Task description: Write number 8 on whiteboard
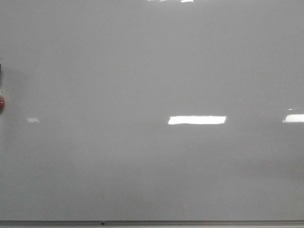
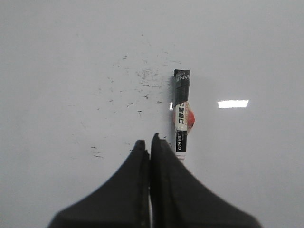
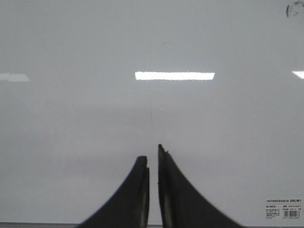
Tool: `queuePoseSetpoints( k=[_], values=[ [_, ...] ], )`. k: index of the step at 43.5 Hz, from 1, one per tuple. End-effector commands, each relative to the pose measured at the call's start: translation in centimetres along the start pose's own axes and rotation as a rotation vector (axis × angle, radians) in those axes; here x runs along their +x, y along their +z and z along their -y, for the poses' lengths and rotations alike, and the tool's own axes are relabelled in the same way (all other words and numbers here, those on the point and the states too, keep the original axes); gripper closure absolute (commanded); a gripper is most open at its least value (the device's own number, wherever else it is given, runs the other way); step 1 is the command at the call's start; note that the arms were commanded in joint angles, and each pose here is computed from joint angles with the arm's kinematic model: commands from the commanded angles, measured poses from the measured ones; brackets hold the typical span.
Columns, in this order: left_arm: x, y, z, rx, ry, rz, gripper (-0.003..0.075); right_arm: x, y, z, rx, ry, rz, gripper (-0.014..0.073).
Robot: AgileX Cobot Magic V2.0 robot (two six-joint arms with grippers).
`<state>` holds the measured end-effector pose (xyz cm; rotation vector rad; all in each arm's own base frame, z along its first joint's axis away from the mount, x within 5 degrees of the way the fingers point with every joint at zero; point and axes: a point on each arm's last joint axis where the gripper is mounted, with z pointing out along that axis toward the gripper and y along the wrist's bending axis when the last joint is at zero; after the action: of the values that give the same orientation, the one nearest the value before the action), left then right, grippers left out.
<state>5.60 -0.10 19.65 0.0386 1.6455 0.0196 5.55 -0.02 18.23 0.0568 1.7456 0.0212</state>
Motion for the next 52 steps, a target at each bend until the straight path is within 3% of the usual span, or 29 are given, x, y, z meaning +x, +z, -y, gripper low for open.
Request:
queuePoseSetpoints(
  k=[1, 25, 30, 39, 47, 52],
  values=[
    [-0.8, -0.2, -0.1, -0.008, -0.012, 0.099, 0.0739, -0.9, -0.2, 0.1, 0.012, -0.012, 0.095, 0.0519],
    [-1.1, -0.2, -0.1, -0.011, -0.014, 0.127, 0.0739, -1.0, -0.2, 0.1, 0.012, -0.009, 0.113, 0.0519],
    [-1.7, -0.3, -0.2, -0.018, -0.020, 0.202, 0.0739, -1.9, -0.4, 0.1, 0.006, 0.043, 0.197, 0.0519],
    [-5.0, -1.3, -0.4, -0.030, -0.070, 0.386, 0.0739, -5.7, -1.8, 0.2, 0.011, 0.094, 0.476, 0.0519],
    [-7.9, -1.7, -0.4, -0.020, -0.050, 0.360, 0.0739, -8.3, -2.6, -0.3, 0.015, -0.079, 0.308, 0.0519],
    [-9.9, -1.0, -0.4, -0.014, -0.024, 0.273, 0.0739, -10.3, -2.4, -0.4, 0.015, -0.106, 0.197, 0.0519]
  ],
)
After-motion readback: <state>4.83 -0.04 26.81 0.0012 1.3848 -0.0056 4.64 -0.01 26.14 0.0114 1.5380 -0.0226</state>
